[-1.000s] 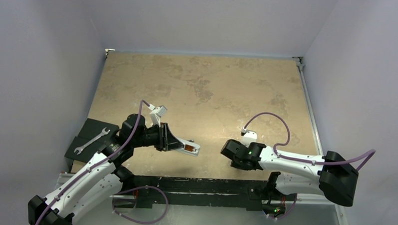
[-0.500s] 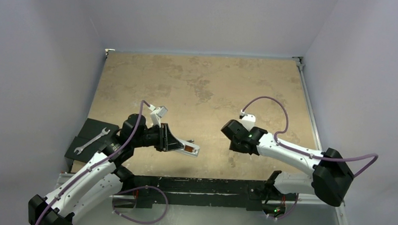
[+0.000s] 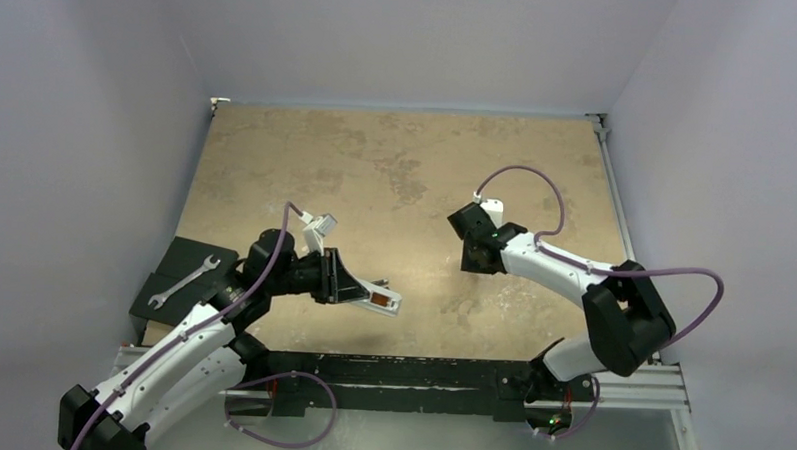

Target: Load the batteries into the remote control

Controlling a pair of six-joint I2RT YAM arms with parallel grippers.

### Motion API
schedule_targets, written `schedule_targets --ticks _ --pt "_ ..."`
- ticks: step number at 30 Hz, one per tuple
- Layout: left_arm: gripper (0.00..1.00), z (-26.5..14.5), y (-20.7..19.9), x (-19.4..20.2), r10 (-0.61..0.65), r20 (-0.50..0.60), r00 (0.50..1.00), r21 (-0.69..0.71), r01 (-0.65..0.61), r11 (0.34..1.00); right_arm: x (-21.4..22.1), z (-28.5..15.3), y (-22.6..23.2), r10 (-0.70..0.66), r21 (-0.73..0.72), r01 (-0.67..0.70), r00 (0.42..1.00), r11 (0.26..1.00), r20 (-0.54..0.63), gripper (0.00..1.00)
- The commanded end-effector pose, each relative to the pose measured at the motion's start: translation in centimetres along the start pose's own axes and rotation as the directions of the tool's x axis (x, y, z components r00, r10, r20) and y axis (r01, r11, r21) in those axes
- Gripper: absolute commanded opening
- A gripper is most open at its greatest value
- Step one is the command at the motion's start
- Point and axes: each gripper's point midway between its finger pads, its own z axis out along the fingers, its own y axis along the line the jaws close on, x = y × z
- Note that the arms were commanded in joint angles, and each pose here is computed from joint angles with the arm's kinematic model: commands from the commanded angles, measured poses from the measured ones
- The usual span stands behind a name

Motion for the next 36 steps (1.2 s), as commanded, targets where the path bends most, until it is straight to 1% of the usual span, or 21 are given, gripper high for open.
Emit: schedule_targets --ticks 1,8,18,25,31,36 --pt "0.00 0.4 -0.9 -0.2 -0.013 0.009 1.000 0.066 0.013 0.998 -2.9 0.7 1.7 -0.038 -0.077 0.041 0.998 0.996 0.044 0.22" --pt "0.00 1.0 -0.1 0.1 -0.073 0.021 0.997 0.070 0.071 0.995 -3.0 2.4 1.6 -0.034 -0.077 0.036 0.999 0.996 0.029 0.24" --pt "0.00 2.5 1.0 0.3 -0.189 0.043 0.981 0.107 0.184 0.977 -3.2 2.9 0.9 -0.023 -0.079 0.026 0.999 0.997 0.040 0.32" --pt "0.00 3.1 2.5 1.0 -0.274 0.066 0.959 0.093 0.267 0.959 -2.9 3.0 0.9 -0.019 -0.095 0.023 0.999 0.995 0.042 0.46" --pt "0.00 3.4 3.9 2.0 -0.348 0.077 0.934 0.079 0.342 0.936 -3.1 2.7 1.1 -0.017 -0.113 0.022 0.999 0.993 0.046 0.54" --pt "0.00 3.7 5.3 2.7 -0.377 0.086 0.922 0.046 0.375 0.926 -4.1 1.0 1.1 0.006 -0.144 0.006 0.996 0.990 0.086 0.61"
